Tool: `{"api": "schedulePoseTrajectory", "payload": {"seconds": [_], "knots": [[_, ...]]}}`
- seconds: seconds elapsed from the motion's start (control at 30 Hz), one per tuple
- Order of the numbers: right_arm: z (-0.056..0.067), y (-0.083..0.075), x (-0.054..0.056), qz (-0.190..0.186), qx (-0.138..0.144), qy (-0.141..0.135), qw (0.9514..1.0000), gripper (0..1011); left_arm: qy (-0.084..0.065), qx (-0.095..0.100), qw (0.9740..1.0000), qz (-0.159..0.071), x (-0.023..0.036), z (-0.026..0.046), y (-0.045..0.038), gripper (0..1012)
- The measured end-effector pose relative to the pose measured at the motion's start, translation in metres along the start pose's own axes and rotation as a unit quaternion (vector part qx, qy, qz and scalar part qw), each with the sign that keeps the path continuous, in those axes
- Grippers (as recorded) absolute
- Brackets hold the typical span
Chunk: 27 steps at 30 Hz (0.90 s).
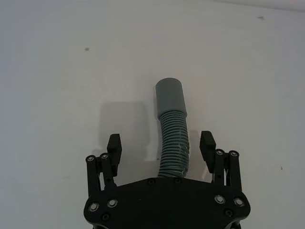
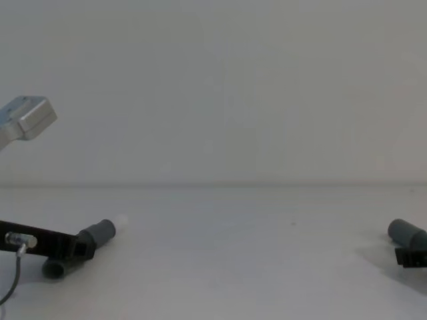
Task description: Use both hands to pick up one end of the pipe from the table, align the ends, and insert them.
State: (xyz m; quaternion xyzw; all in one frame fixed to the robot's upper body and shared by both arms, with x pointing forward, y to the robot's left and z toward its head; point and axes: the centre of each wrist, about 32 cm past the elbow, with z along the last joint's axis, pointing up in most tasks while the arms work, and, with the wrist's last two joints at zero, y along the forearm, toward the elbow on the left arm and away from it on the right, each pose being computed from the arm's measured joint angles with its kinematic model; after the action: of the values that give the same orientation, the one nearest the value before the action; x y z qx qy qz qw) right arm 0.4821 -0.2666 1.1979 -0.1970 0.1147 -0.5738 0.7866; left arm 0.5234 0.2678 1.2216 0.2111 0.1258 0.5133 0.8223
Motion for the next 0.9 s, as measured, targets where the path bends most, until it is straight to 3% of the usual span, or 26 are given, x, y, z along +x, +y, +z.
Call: {"api": "schedulePoseTrajectory", "payload": {"seconds": [0.53, 0.9], "knots": [[-0.0015, 0.0018, 0.0019, -0.007, 0.003, -0.003, 1.0, 1000, 0.0, 0.0, 1.0, 0.0, 0.0, 0.0, 0.0, 301], [-0.0013, 0.002, 0.0025, -0.009, 0.008, -0.007, 0.9999, 746, 0.0, 0.0, 1.0, 0.0, 0.0, 0.0, 0.0, 301]]}}
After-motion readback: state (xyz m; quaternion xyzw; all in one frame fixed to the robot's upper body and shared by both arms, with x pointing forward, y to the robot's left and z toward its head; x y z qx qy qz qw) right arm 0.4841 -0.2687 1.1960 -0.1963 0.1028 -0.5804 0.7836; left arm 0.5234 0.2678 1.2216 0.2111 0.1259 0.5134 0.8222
